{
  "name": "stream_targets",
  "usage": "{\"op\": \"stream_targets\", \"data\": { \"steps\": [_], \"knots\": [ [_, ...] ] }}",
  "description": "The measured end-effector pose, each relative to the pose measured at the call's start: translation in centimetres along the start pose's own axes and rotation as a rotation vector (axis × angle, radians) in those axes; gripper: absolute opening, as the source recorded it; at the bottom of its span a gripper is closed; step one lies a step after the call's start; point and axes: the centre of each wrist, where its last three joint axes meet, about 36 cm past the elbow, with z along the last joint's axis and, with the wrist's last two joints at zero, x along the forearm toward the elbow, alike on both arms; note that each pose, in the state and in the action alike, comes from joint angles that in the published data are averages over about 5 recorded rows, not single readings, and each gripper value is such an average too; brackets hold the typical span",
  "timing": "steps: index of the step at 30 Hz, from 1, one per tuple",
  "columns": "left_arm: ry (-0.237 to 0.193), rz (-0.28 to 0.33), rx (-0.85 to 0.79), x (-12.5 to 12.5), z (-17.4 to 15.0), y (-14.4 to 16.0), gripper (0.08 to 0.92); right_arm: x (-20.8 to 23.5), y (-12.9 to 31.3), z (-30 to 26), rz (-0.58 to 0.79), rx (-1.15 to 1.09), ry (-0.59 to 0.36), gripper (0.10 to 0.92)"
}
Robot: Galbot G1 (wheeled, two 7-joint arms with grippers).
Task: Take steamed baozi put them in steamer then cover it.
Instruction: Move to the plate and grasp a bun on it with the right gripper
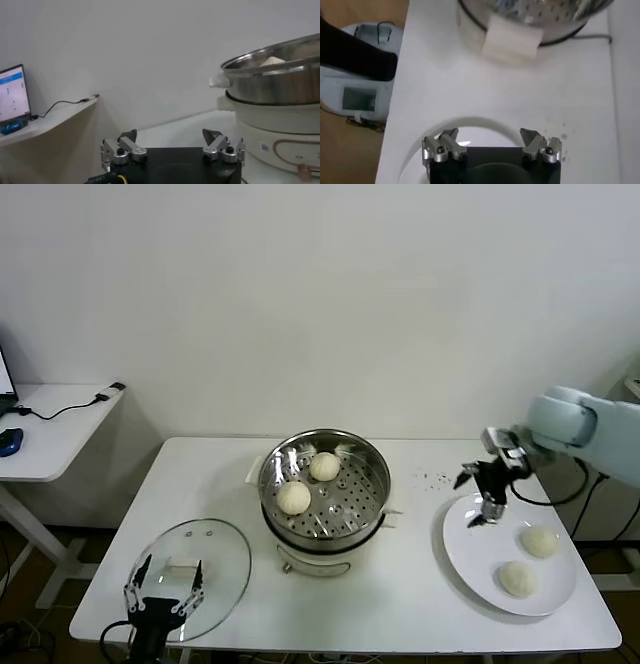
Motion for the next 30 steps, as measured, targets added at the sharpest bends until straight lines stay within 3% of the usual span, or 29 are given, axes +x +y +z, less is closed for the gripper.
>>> {"op": "stream_targets", "data": {
  "steps": [14,30],
  "knots": [
    [0.017,-0.011,-0.009,0.3,0.3,-0.2,0.823,-6.1,4.1,7.4,-0.039,-0.087,0.098,0.823],
    [0.031,-0.010,-0.018,0.4,0.7,-0.3,0.823,-9.0,5.0,9.8,-0.088,-0.123,0.136,0.813]
  ]
}}
